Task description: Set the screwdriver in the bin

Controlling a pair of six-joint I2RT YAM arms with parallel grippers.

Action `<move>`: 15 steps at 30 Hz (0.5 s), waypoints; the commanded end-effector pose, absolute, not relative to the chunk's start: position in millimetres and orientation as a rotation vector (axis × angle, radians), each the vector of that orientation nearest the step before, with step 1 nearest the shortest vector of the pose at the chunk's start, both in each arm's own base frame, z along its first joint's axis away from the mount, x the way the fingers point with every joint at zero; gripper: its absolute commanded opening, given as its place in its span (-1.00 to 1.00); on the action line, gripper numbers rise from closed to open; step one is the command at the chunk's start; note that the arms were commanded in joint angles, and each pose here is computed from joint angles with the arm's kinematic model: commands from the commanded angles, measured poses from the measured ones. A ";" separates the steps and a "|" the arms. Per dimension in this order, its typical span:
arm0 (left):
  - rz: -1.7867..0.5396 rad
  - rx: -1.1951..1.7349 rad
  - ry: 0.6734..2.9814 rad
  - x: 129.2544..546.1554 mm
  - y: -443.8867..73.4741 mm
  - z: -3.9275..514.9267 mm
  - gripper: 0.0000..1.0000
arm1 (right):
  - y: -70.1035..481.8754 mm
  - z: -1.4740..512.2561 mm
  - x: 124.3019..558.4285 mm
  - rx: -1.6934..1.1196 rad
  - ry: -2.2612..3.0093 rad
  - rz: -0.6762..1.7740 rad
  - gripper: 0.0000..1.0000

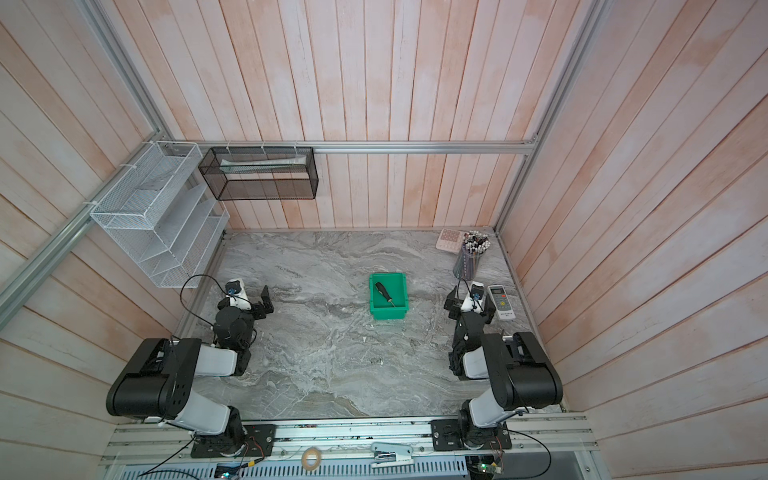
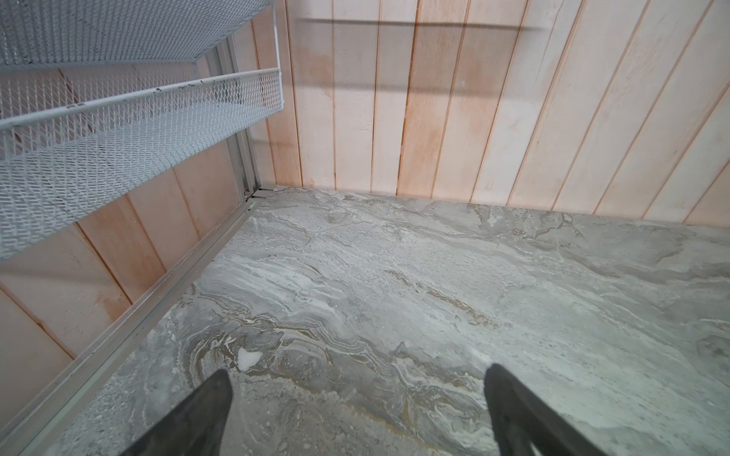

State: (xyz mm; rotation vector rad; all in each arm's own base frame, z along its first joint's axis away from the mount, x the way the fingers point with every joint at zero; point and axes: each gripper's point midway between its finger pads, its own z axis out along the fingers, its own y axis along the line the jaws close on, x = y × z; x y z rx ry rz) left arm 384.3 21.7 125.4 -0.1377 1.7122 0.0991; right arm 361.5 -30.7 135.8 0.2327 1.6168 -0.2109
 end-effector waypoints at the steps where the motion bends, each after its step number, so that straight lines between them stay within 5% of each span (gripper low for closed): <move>1: 0.090 -0.123 1.711 386.2 19.8 127.7 1.00 | -26.0 131.4 365.8 0.229 1.642 -0.170 0.96; 15: 0.090 -0.124 1.707 386.3 20.0 128.6 1.00 | -26.0 132.8 365.5 0.226 1.633 -0.177 0.96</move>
